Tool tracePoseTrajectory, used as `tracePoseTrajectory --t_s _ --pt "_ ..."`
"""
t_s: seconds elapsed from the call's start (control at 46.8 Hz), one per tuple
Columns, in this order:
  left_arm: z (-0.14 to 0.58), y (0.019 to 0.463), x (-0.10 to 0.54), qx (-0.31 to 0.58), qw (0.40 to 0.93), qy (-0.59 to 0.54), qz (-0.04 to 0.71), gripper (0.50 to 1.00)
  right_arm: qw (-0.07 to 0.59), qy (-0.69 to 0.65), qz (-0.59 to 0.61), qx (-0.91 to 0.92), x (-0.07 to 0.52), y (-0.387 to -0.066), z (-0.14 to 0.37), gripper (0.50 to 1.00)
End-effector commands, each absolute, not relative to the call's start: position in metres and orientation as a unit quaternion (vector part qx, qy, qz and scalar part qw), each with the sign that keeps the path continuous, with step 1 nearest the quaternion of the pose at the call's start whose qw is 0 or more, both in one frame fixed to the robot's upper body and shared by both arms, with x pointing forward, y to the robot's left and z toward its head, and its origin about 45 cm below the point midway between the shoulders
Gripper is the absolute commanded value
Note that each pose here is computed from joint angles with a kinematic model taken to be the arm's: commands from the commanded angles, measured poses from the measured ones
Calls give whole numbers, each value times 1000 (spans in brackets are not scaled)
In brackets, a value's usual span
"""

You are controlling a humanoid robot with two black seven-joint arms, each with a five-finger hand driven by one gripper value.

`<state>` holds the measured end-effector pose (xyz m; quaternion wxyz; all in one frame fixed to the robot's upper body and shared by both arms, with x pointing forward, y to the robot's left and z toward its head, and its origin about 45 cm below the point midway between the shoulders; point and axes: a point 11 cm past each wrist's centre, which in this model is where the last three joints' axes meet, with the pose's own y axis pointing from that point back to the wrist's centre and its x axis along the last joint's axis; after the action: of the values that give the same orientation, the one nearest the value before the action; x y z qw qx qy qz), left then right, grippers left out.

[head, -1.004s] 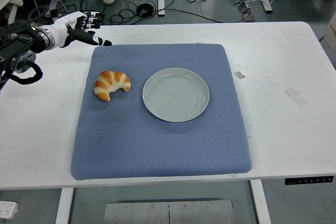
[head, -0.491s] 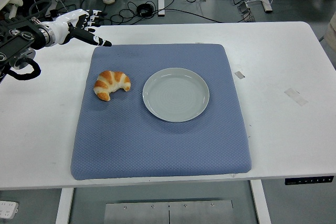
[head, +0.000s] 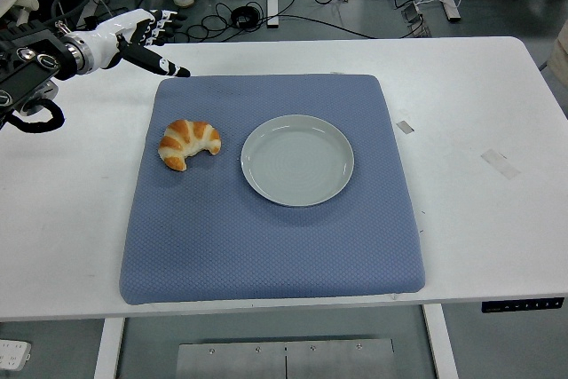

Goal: Place the bread on the plate

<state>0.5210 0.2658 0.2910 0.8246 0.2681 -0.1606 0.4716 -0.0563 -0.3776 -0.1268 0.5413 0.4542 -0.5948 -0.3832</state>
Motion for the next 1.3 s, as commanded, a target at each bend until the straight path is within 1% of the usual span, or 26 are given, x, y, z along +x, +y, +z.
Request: tracePoseTrajectory --t_s 0.0,0.192,0.299,0.427,0.748,0.919,1.047,1.218,1.282 --pt "295 261 519 260 830 -179 459 963 542 -595 -383 454 -56 -378 -127 1000" --pt "299 265 511 268 836 -201 434 955 541 -595 -383 454 -56 -377 -127 1000" --pt "300 267 502 282 846 -204 404 942 542 -595 -383 454 -56 -378 -127 1000" --pt "303 273 492 295 855 -205 374 940 541 -595 -383 454 -56 -377 -127 1000" --pt "311 282 482 325 850 -236 341 940 541 -595 -383 454 -56 -377 -127 1000" --pt "296 281 476 355 843 -251 316 940 541 -595 -382 454 -55 -378 -127 1000" --pt "276 283 470 371 843 -243 303 936 541 -595 -383 454 -56 -377 -127 1000" --pt "261 274 465 377 848 -236 288 905 541 -595 -383 455 -55 -377 -127 1000" --pt "260 274 465 377 848 -236 288 902 542 -595 -383 454 -56 -378 -127 1000"
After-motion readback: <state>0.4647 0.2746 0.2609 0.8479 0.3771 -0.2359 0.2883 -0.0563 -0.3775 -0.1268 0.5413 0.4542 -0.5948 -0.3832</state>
